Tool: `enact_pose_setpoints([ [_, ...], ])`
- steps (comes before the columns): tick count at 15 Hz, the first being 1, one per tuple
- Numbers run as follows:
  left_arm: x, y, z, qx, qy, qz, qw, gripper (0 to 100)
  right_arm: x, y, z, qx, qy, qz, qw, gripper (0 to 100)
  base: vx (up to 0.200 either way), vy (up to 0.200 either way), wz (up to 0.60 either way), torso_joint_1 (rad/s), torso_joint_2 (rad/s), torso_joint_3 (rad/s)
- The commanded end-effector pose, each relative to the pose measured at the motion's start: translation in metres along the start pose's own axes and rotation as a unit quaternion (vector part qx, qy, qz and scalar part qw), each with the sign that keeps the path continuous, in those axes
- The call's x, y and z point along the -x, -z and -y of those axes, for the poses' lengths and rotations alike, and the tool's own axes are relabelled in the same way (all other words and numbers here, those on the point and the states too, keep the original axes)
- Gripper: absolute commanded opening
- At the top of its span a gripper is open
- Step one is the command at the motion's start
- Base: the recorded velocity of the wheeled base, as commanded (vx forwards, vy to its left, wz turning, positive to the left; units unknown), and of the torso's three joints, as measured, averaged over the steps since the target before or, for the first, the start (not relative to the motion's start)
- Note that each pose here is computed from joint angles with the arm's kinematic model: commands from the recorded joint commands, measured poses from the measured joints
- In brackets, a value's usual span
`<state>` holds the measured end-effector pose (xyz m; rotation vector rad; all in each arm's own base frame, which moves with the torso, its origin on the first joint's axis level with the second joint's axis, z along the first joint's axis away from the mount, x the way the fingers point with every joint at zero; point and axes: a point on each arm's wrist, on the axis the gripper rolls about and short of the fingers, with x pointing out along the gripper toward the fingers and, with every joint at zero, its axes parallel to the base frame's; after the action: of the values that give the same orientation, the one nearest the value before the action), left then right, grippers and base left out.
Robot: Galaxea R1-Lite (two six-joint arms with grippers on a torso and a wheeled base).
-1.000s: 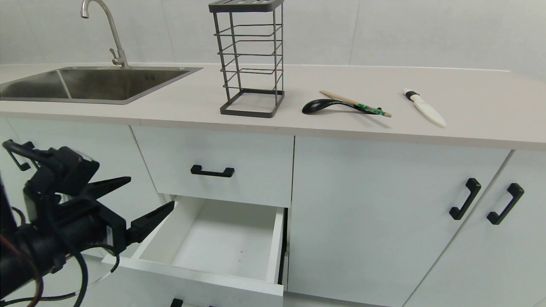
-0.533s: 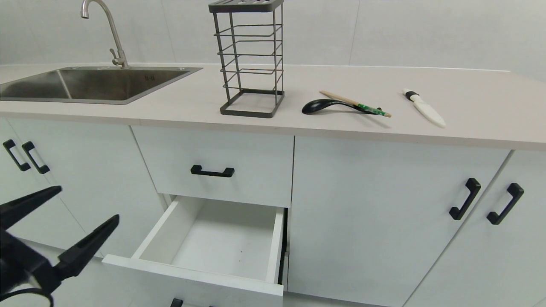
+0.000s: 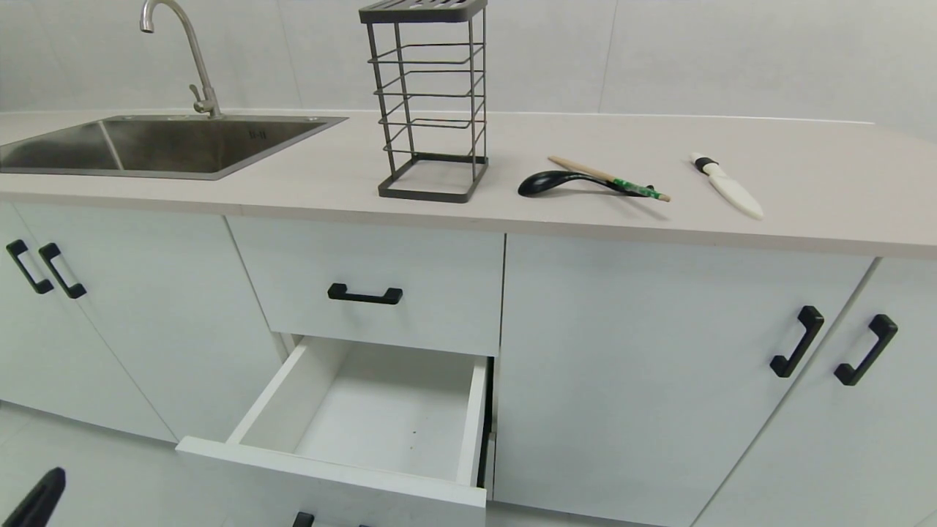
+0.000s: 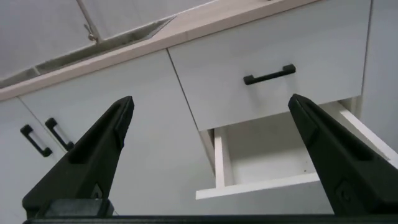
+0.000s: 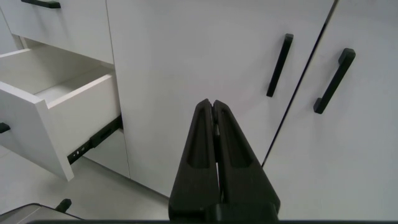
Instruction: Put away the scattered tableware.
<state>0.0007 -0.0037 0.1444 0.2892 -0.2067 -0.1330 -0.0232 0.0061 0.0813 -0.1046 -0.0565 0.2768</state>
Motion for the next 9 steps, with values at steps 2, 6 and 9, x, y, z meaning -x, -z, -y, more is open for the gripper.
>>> enact_pose_setpoints([
  [2, 0.03, 0.046, 0.018, 0.014, -0.001, -0.048, 0.9987, 100, 0.0, 0.0, 0.0, 0.0, 0.0, -0.001, 1.0, 0, 0.0, 0.0, 0.0, 0.0, 0.0, 0.0],
  [6, 0.035, 0.054, 0.02, 0.05, -0.015, -0.065, 0.9965, 100, 0.0, 0.0, 0.0, 0.0, 0.0, -0.001, 1.0, 0, 0.0, 0.0, 0.0, 0.0, 0.0, 0.0],
  [9, 0.035, 0.054, 0.019, 0.068, -0.034, -0.07, 0.9947, 100, 0.0, 0.0, 0.0, 0.0, 0.0, -0.001, 1.0, 0, 0.0, 0.0, 0.0, 0.0, 0.0, 0.0],
])
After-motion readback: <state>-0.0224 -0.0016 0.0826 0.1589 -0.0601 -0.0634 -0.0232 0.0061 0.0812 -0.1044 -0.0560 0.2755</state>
